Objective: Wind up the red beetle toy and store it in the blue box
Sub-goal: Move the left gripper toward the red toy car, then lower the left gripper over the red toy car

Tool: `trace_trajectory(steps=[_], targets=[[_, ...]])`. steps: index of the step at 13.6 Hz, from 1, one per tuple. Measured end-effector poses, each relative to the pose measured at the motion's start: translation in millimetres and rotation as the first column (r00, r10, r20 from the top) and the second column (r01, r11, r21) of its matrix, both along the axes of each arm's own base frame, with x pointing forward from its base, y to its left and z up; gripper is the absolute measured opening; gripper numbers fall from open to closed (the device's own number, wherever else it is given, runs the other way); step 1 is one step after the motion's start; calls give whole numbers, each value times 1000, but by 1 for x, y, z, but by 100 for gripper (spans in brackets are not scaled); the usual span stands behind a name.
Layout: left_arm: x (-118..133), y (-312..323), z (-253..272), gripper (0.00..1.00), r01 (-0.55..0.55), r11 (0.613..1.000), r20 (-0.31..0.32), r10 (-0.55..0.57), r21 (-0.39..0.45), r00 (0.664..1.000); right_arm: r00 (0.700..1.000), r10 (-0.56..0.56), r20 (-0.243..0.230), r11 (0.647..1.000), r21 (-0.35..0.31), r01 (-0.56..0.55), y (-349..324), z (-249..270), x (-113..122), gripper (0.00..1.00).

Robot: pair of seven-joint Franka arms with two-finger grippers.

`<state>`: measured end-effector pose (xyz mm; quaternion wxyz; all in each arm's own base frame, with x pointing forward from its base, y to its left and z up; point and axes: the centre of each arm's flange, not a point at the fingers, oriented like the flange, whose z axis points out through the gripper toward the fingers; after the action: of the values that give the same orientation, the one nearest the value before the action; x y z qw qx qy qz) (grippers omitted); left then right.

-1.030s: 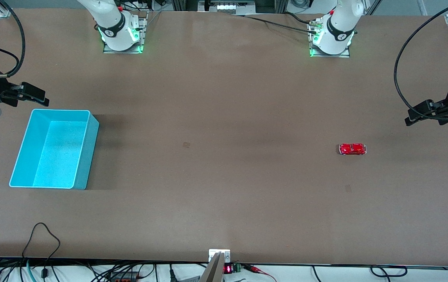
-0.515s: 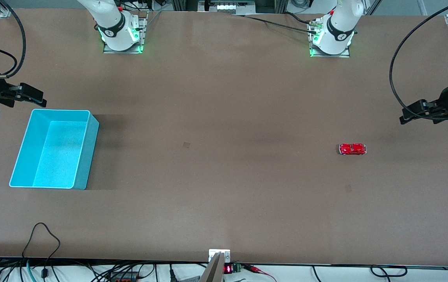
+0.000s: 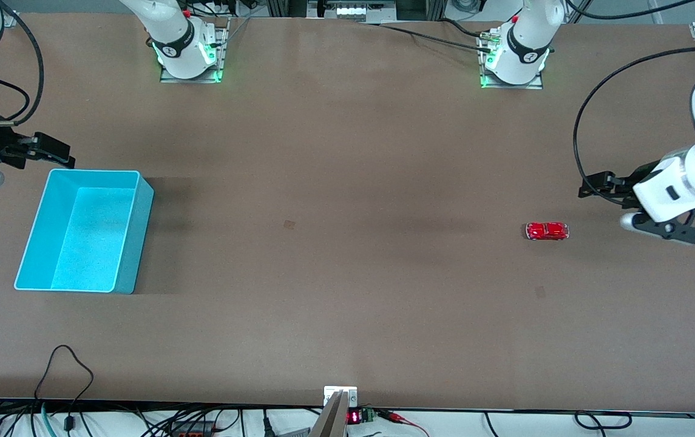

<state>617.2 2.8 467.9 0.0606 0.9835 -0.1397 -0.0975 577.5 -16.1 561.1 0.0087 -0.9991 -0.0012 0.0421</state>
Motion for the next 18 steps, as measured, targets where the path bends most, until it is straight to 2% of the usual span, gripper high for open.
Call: trace_trajectory(steps=[2,3,5,8,13,16,18], targets=[[2,-2,-33,100,164,986,18,-164,-21,986,1000,0,-25,1000,1,0,0,-15,6,100],[0,-5,-54,100,265,964,40,-264,-20,964,999,0,-39,1000,1,0,0,-25,10,100],[-7,-13,-97,100,446,895,77,-444,0,892,997,0,-72,1000,2,0,-1,-46,17,100],[-21,-14,-137,100,647,762,102,-644,8,758,995,0,-100,1000,3,0,-1,-63,22,100],[-30,-8,-188,100,822,569,145,-813,-7,564,992,0,-126,1000,3,1,-1,-73,23,100],[-32,7,-212,100,854,520,169,-842,1,512,991,0,-132,1000,4,1,-1,-74,23,100],[-35,12,-223,100,880,475,176,-868,20,465,991,0,-134,1000,4,1,-1,-75,23,100]])
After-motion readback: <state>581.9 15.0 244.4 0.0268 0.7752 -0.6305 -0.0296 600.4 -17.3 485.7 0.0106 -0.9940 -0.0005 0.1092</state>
